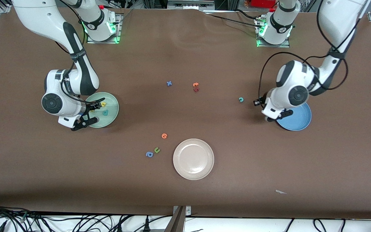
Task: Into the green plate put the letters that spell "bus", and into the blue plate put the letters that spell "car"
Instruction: 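Place the s with the right gripper while the left gripper places 1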
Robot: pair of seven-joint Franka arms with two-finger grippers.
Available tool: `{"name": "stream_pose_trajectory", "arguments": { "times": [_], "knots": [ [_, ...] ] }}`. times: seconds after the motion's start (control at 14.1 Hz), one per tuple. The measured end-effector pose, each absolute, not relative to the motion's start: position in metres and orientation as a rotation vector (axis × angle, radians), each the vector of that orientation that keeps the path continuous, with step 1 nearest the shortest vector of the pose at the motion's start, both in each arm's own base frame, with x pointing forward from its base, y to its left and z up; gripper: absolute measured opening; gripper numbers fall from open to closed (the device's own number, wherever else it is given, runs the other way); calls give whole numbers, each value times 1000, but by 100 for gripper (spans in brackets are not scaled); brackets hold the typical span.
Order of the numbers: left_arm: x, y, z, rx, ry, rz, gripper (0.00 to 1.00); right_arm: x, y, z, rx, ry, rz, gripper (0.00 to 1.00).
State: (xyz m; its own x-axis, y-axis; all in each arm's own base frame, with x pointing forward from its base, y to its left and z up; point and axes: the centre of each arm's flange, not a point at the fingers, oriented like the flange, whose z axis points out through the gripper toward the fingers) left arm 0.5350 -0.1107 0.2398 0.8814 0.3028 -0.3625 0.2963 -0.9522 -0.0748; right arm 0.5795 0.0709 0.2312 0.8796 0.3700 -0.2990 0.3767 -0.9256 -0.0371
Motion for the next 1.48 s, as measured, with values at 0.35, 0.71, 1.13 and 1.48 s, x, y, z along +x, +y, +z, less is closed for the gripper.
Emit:
{"name": "stream_pose_trajectory", "arguments": {
  "times": [0.35,0.71,1.13,1.48],
  "knots": [
    [559,-6,259,-3054,-342,569,17,605,127,324,3028,451,-554,100],
    [565,56,246,-3026,-231,556,17,611,154,383,3009,348,-598,100],
    [563,66,216,-3052,-225,629,26,606,156,442,3038,369,-540,100],
    [571,44,228,-3054,-249,592,72,594,137,423,3099,343,-462,100]
  ]
}}
